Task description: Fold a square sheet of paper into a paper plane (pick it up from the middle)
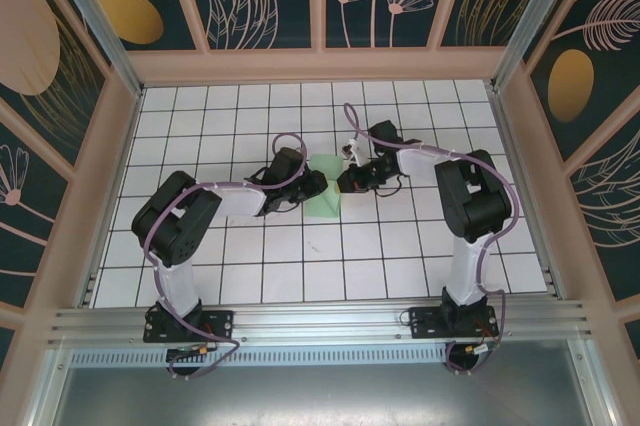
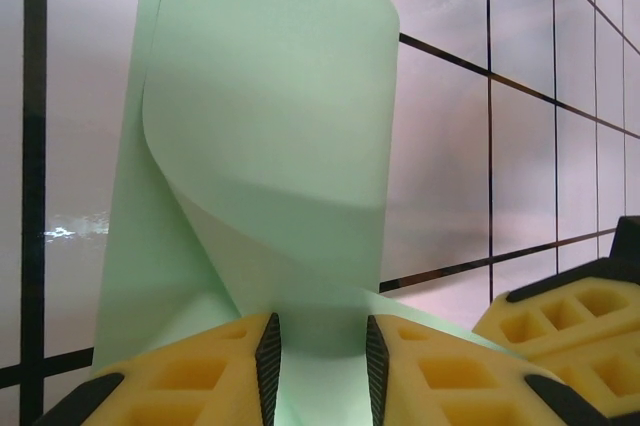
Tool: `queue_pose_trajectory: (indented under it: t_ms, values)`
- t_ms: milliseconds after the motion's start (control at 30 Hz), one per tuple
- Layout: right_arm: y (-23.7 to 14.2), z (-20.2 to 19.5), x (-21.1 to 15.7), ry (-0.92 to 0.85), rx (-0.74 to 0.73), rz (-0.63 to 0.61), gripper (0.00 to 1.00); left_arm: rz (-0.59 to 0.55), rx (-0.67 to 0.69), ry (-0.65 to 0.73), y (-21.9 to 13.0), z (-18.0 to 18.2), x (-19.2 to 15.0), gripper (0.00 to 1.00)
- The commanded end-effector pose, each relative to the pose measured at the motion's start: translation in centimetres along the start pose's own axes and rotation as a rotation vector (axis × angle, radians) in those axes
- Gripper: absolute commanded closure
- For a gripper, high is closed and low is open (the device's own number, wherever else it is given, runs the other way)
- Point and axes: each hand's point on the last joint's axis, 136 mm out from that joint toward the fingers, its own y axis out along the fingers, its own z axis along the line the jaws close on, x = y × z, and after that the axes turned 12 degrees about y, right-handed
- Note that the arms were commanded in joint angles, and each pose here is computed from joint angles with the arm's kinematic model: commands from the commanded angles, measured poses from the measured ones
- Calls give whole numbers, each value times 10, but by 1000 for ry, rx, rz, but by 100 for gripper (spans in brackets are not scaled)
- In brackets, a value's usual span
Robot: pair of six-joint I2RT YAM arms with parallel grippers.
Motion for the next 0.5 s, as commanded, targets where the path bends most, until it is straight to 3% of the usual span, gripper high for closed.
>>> queue_pose_trajectory:
  t_ms: [0, 200, 467]
  values:
    - [3, -3, 0, -3, 16, 37, 91, -48, -59, 29, -12, -17, 15, 67]
    - [5, -5, 4, -6, 7, 53, 91, -93, -72, 23, -24, -20, 20, 66]
    - [11, -13, 11, 2, -12, 72, 90, -65, -78, 28, -18, -19, 14, 69]
